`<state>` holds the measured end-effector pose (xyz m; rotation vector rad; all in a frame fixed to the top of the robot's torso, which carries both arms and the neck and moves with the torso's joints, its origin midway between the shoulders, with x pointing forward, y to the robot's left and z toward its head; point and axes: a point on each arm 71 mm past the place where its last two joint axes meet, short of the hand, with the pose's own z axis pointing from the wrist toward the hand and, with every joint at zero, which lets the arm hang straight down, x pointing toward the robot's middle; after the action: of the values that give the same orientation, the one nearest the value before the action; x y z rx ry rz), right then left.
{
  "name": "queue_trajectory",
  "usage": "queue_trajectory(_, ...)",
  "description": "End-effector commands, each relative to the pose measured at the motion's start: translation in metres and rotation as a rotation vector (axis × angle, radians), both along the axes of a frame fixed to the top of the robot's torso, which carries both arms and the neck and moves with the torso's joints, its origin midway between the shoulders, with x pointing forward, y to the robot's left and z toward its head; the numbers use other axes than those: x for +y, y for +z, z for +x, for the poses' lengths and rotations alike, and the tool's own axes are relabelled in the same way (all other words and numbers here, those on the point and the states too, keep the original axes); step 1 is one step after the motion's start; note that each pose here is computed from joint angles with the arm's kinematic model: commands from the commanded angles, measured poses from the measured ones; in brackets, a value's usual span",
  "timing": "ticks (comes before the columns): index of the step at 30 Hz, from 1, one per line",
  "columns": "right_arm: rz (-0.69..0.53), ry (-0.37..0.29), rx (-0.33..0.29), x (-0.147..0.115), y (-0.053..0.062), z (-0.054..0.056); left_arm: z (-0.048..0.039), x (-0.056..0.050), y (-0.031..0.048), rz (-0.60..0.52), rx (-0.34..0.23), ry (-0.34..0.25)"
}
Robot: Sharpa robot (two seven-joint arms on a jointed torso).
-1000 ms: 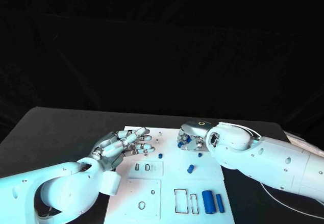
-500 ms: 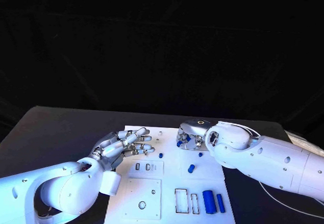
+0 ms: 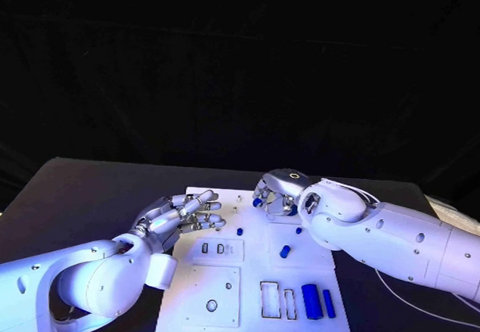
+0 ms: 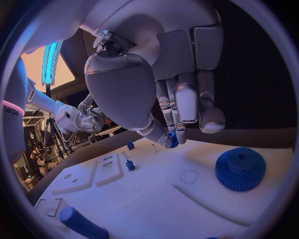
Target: Assemble the parts on the task board
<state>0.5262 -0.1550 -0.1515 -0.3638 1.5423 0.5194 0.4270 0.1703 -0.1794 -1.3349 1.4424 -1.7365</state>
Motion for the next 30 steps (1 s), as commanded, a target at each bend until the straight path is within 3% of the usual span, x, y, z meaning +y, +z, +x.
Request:
queue_trajectory(1, 0.036, -0.039, -0.039, 0.003, 0.005, 0.004, -0.0003, -0.001, 0.0021, -0.014, -0.01, -0.017)
queue_trajectory(13, 0.036, -0.042, -0.049, 0.02, 0.006, 0.015, 0.0004, 0.002, 0.0043, -0.009, -0.019, -0.012)
queue_trajectory(30, -0.001, -0.022, -0.012, 0.039, 0.0, 0.02, 0.0, 0.003, 0.0062, -0.008, -0.022, -0.011)
